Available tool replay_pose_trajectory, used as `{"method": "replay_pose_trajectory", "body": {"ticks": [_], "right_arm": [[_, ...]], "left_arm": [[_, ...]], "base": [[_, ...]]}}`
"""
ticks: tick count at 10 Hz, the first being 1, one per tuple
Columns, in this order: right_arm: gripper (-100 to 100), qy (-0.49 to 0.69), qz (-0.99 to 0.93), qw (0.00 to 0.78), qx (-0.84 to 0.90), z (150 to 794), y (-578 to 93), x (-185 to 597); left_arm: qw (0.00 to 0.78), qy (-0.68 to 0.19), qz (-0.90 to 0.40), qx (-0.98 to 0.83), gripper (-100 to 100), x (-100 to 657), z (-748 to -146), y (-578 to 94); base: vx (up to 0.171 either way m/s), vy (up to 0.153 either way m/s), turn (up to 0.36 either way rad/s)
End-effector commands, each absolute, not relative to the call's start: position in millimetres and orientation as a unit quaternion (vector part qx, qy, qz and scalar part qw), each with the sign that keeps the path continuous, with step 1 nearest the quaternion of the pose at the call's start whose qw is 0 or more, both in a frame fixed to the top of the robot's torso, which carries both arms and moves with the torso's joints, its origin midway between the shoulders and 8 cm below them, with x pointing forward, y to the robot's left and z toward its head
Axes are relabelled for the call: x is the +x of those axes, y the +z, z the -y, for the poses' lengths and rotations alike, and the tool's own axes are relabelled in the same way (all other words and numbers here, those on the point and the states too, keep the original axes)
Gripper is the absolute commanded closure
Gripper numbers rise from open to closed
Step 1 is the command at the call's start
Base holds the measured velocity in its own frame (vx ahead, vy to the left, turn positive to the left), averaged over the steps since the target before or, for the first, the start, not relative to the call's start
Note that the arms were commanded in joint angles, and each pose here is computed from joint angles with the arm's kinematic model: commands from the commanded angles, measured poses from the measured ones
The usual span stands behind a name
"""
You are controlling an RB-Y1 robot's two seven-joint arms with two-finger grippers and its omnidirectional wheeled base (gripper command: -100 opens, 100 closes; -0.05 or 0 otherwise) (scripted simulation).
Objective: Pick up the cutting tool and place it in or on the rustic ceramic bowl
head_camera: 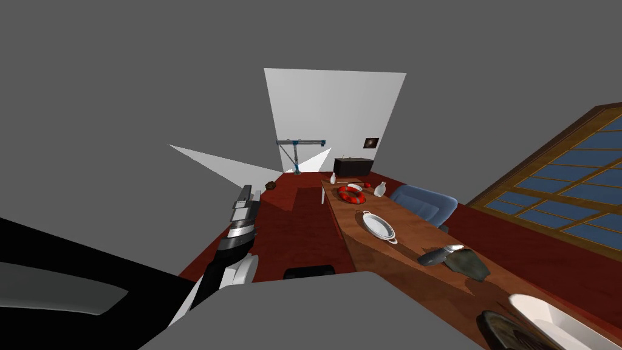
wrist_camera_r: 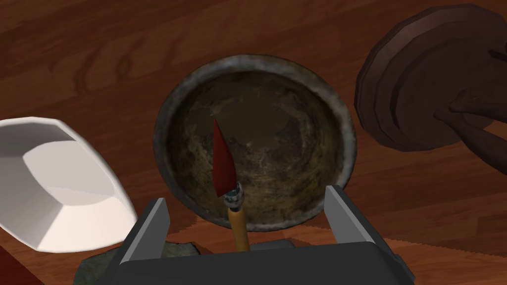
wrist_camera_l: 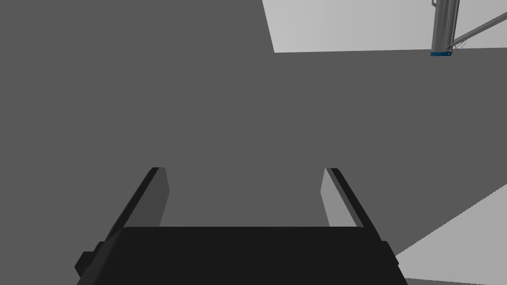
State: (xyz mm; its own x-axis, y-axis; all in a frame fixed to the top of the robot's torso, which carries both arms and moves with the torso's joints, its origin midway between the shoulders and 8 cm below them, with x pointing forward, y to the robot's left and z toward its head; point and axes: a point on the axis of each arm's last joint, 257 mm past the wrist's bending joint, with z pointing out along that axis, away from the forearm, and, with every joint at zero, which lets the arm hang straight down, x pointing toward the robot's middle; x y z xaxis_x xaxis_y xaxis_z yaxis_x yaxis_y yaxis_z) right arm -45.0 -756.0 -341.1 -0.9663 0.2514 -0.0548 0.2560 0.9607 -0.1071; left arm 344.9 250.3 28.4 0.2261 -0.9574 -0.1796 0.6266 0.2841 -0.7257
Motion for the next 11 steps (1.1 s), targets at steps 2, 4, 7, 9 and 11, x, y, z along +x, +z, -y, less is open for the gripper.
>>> {"method": "replay_pose_trajectory", "body": {"ticks": [2, 4, 7, 9, 11], "right_arm": [[-100, -0.057, -0.989, 0.023, 0.132, 760, -330, -32], [-100, -0.057, -0.989, 0.024, 0.138, 763, -314, -15], [-100, -0.057, -0.988, 0.024, 0.142, 764, -304, -4], [-100, -0.056, -0.987, 0.023, 0.147, 764, -293, 6], [-100, -0.055, -0.987, 0.023, 0.146, 763, -293, 6]], "left_arm": [[0.737, -0.537, -0.314, -0.264, 0, 345, -250, 28], [0.737, -0.537, -0.314, -0.264, 0, 345, -250, 28], [0.737, -0.537, -0.314, -0.264, 0, 345, -250, 28], [0.737, -0.537, -0.314, -0.264, 0, 345, -250, 28], [0.737, -0.537, -0.314, -0.264, 0, 345, -250, 28]], "base": [[-0.076, 0.005, 0.051], [-0.115, 0.008, 0.063], [-0.089, -0.003, 0.034], [-0.037, 0.007, 0.025], [-0.087, 0.012, 0.046]]}}
